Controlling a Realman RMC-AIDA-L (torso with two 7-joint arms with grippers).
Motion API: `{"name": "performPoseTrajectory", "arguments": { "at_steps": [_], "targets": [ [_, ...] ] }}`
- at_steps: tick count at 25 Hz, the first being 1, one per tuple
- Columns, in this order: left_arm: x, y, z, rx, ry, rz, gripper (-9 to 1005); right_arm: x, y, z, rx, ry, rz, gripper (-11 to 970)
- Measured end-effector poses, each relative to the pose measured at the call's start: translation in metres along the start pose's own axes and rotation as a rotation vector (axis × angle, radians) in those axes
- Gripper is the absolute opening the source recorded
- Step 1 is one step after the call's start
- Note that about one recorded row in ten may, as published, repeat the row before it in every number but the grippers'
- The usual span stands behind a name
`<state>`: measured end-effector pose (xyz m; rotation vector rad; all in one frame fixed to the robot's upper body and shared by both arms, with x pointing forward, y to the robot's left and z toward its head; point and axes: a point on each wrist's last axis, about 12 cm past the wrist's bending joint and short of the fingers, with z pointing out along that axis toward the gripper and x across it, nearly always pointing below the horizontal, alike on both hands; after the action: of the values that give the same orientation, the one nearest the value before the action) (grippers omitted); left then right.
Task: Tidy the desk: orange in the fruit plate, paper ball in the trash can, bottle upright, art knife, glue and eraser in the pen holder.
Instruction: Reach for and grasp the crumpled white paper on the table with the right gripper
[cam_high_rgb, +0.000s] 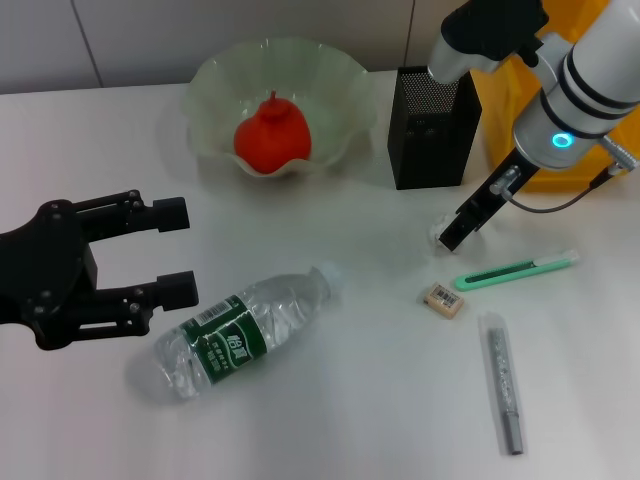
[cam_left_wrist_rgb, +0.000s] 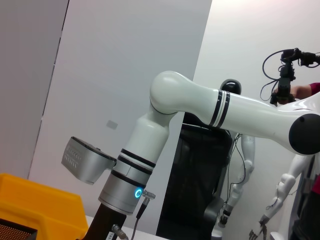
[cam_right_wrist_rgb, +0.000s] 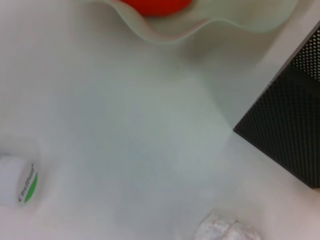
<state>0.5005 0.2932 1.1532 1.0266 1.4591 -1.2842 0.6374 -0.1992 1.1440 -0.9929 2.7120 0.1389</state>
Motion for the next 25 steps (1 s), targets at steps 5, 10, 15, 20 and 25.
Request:
{"name": "performPoseTrajectory", "arguments": {
  "at_steps": [5,10,15,20,25],
  "targets": [
    [-0.0007,0.0002,-0.0003,0.0,0.002,-0.003,786,0.0009,0.001,0.0044,-0.008,0.001,0.004,726],
    [-0.0006,0.0003,-0.0004,-0.001,0.002,-0.004,784,0.0002,0.0007,0.0057,-0.003,-0.007,0.005,725],
    [-0.0003,0.0,-0.0012,-0.004,0.002,-0.004,782,-0.0002,0.0003,0.0064,-0.001,-0.012,0.006,682],
    [-0.0001,0.0001,-0.0014,-0.007,0.002,-0.006,782,-0.0005,0.0008,0.0064,-0.004,-0.015,0.008,574],
    [0.0,0.0002,-0.0021,-0.011,0.003,-0.004,781,-0.0004,0.0009,0.0065,-0.006,-0.015,0.01,433]
  ]
}}
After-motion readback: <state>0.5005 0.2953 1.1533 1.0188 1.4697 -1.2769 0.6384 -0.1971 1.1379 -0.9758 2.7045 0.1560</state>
